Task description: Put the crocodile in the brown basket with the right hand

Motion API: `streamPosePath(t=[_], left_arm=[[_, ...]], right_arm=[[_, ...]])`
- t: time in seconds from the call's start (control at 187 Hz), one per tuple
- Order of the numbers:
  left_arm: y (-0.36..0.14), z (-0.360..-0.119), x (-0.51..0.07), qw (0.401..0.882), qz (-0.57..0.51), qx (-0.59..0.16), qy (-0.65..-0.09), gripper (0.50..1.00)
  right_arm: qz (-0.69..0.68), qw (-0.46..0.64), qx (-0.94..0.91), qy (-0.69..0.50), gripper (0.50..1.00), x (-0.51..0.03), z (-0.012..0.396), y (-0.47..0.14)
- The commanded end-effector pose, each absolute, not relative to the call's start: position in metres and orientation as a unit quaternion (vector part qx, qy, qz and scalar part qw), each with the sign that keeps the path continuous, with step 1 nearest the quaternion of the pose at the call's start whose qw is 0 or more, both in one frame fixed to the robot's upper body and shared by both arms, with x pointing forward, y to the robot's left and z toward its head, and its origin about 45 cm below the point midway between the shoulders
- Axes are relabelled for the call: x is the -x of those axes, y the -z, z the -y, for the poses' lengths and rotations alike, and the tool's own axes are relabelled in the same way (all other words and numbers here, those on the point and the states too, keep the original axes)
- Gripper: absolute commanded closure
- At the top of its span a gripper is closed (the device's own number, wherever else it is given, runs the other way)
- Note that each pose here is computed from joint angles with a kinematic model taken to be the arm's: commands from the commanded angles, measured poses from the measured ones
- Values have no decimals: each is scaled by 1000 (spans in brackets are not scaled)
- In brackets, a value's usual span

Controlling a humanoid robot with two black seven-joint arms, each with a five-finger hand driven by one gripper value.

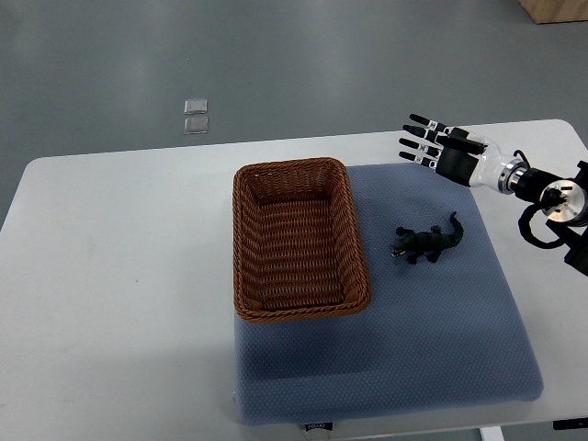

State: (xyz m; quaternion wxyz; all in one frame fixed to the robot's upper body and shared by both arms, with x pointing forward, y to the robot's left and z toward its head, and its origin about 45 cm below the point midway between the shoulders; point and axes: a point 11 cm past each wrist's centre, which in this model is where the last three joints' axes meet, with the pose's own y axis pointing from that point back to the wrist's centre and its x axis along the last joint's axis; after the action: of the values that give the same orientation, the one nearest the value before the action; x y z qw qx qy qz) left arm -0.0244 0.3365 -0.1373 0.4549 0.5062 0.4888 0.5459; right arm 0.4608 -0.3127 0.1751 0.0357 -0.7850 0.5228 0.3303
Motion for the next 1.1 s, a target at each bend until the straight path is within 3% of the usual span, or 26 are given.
streamPosePath(t=[0.0, 1.094], left_arm=[[137, -336, 24, 455, -489, -506, -546, 500], [137, -336, 24, 456, -489, -506, -545, 500]], right_arm=[[-523, 35, 785, -329, 562, -461, 314, -175], [-506, 8, 804, -311, 562, -457, 312, -173]])
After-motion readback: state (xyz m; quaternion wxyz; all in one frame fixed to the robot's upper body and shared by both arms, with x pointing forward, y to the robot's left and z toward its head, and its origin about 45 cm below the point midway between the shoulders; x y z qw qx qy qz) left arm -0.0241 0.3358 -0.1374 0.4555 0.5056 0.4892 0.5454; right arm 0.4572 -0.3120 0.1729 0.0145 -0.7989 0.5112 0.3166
